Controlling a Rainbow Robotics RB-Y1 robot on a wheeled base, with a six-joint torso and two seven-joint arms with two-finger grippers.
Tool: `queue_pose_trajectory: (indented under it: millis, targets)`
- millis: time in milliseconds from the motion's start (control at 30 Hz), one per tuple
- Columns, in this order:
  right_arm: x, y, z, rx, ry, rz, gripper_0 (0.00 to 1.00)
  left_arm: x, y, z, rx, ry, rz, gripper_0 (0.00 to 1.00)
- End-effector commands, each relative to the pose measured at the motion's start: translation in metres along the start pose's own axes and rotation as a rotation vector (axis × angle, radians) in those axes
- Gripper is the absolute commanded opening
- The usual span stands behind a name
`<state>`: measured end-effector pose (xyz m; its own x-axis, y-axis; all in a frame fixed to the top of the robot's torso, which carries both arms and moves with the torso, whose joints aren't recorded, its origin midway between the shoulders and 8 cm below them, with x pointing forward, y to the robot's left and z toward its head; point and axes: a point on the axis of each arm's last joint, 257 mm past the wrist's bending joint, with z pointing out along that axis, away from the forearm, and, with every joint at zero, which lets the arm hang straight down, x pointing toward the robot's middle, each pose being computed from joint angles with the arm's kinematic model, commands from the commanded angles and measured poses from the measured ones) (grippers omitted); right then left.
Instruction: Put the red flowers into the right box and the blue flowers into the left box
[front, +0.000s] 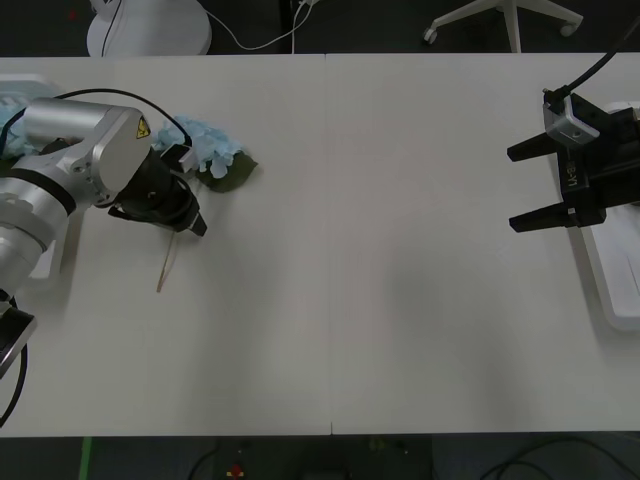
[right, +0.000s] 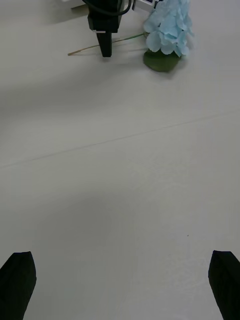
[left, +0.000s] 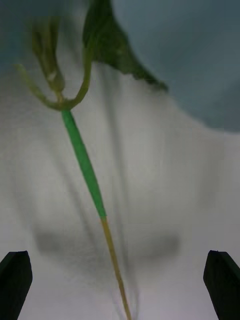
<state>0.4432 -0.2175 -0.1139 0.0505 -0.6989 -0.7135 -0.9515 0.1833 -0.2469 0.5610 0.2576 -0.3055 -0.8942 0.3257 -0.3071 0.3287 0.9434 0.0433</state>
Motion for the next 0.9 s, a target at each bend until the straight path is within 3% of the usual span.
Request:
queue_pose_trajectory:
  millis: [33,133,167,233,267,667,900]
  targets:
    - [-0.011,-0.015,-0.016,0.042,0.011,-0.033,1.0,-0.037,-0.01,-0.012,-0.017,-0.064,0.11,1.0]
    - [-0.011,-0.015,-0.016,0.042,0.011,-0.033,1.0,-0.041,-0.011,-0.008,-0.017,-0.074,0.113,1.0]
    - [-0.011,-0.015,-0.016,0.042,0.011,-0.033,1.0,-0.043,-0.012,-0.007,-0.016,-0.077,0.112,0.83]
    - [-0.011,-0.015,-0.016,0.042,0.011,-0.033,1.0,-0.043,-0.013,-0.007,-0.019,-0.08,0.123,0.17]
    - [-0.011,-0.015,-0.016,0.042,0.011,-0.033,1.0,-0.044,-0.014,-0.007,-0.018,-0.08,0.124,0.0]
    - [-0.011,-0.015,-0.016,0.042,0.011,-0.033,1.0,-0.055,-0.011,-0.015,-0.029,-0.102,0.154,0.0]
    - [-0.011,-0.015,-0.016,0.042,0.011,-0.033,1.0,-0.072,0.01,-0.05,-0.018,-0.144,0.181,0.0]
